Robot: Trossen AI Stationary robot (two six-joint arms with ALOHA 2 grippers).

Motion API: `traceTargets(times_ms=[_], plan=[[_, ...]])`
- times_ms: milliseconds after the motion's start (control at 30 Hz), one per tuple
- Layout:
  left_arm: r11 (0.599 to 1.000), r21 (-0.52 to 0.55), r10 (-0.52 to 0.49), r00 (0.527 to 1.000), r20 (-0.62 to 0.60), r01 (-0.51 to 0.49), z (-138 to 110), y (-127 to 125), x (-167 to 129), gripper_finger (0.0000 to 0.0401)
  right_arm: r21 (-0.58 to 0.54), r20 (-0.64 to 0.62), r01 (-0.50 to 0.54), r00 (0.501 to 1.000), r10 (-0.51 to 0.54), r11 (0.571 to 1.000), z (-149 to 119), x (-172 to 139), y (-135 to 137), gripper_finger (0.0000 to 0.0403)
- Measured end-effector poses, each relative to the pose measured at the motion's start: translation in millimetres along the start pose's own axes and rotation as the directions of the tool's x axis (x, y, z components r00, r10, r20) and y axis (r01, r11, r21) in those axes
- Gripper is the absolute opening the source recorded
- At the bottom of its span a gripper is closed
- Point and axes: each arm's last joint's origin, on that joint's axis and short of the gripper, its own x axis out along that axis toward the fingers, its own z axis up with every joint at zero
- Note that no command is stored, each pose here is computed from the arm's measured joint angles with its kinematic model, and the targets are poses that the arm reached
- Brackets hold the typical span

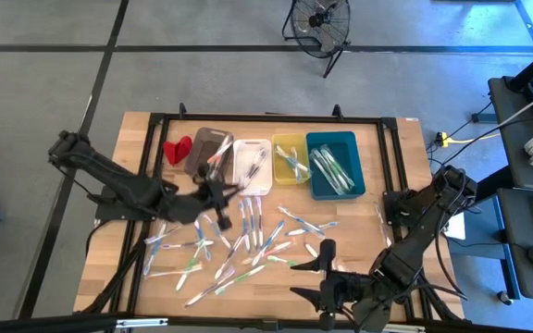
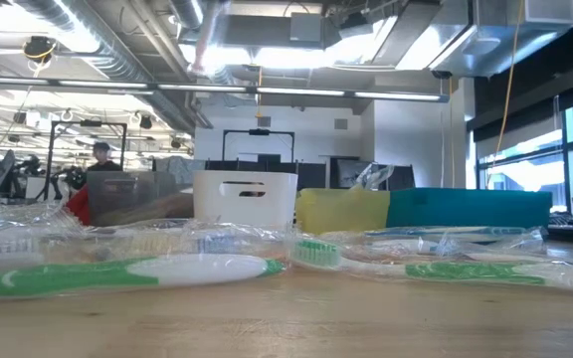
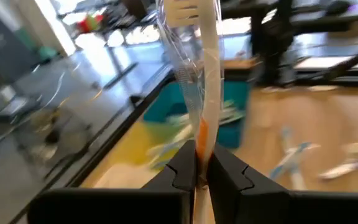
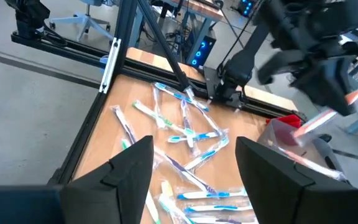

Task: Pick & Place Toothbrushes
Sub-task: Put the orange toothbrush into the black bin

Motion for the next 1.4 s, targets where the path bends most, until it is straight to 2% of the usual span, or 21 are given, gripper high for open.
traceTargets(times_ms=[167,333,500,600,800,933,1100,1200,1400], plan=[[0.989,-0.104,0.089,0.989,-0.118,-0.101,-4.9,39.9,7.6,0.0018,0.018,-0.006,0.001,1.000,-0.001,1.000,-0.8,0.1,-0.2,0.0233],[0.983,-0.105,0.122,0.963,-0.239,-0.151,-12.5,68.4,23.3,0.0018,0.037,-0.006,0.002,1.000,-0.002,0.999,-0.8,0.2,-0.3,0.0241],[0.965,-0.118,0.167,0.894,-0.415,-0.234,-27.5,101.7,36.6,0.0019,0.046,-0.006,0.002,1.000,-0.002,0.999,-0.8,0.2,-0.3,0.0245],[0.946,-0.137,0.201,0.864,-0.462,-0.294,-31.6,118.5,42.0,0.0019,0.042,-0.009,0.003,1.000,-0.002,0.999,-1.1,0.2,-0.4,0.0241],[0.926,-0.179,0.199,0.832,-0.518,-0.333,-36.4,147.6,51.3,0.0019,0.037,-0.017,0.009,1.000,-0.008,0.999,-1.9,2.0,-2.1,0.0226],[0.920,-0.226,0.146,0.813,-0.563,-0.321,-41.8,165.0,56.1,0.0019,0.034,-0.024,0.018,1.000,-0.017,0.999,-2.2,4.5,-4.5,0.0218],[0.913,-0.260,0.090,0.775,-0.626,-0.316,-51.5,175.3,65.1,0.0017,0.031,-0.030,0.022,0.999,-0.021,0.999,-2.7,6.5,-6.4,0.0216],[0.917,-0.255,0.048,0.720,-0.692,-0.307,-61.5,175.5,71.9,0.0017,0.030,-0.038,-0.005,0.999,0.006,1.000,-3.0,7.3,-6.2,0.0221],[0.933,-0.230,0.009,0.655,-0.756,-0.278,-76.5,171.0,90.8,0.0016,0.029,-0.055,-0.014,0.998,0.016,0.999,-4.4,9.7,-8.2,0.0237]])
